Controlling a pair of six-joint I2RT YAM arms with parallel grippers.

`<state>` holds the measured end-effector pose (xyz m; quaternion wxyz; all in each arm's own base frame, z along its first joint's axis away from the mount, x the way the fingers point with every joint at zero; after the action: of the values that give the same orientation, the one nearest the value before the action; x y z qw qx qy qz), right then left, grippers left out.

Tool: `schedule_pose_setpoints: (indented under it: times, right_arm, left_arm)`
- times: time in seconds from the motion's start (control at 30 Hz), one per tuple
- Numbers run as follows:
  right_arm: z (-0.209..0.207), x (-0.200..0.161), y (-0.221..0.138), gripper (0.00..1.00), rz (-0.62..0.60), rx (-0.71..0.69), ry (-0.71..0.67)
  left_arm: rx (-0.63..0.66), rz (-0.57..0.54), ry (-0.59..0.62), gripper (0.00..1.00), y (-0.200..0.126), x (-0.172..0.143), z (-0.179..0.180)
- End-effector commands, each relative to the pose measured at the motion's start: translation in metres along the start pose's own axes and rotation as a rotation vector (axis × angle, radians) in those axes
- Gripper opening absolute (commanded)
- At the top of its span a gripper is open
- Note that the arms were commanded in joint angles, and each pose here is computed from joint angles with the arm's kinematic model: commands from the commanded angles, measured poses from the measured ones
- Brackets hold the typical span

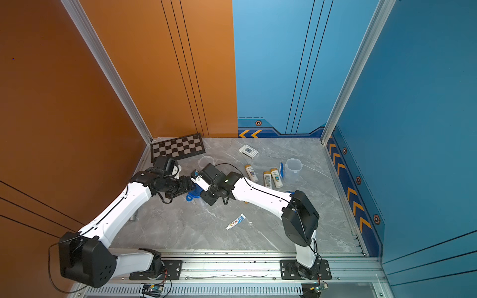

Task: Pack away toiletry kits
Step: Close the lid on the container.

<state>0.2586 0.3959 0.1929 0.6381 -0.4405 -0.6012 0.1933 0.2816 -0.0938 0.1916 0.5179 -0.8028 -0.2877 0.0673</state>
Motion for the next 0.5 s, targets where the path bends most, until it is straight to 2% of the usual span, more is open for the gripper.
schedule_pose_setpoints:
  times: [0.0, 0.27, 0.4, 0.47]
  right_arm:
    - [-0.002, -0.002, -0.012, 0.07, 0.005, -0.028, -0.009]
    - [-0.002, -0.005, -0.011, 0.09, 0.016, -0.032, 0.000]
    - [-0.003, -0.005, -0.013, 0.18, 0.020, -0.039, -0.005]
    - [-0.004, -0.004, -0.015, 0.27, 0.021, -0.048, 0.002]
  left_arm:
    - [0.027, -0.017, 0.034, 0.75, 0.000, 0.004, -0.002]
    - [0.060, -0.002, 0.042, 0.63, 0.010, 0.004, 0.000]
    - [0.072, 0.002, 0.039, 0.58, 0.012, 0.003, 0.003]
    - [0.077, 0.006, 0.036, 0.57, 0.014, 0.002, 0.005]
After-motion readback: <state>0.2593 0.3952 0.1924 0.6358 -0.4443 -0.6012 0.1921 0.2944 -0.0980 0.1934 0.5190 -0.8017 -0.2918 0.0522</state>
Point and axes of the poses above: each gripper's point midway between its finger pads, its own y axis out along the fingers, its own z axis along the line the jaws close on, x = y × z, the point moved 4 cm from there along -y, back along the fingers, and after that the axes turned 15 degrees about -y, right-handed, at the moved point
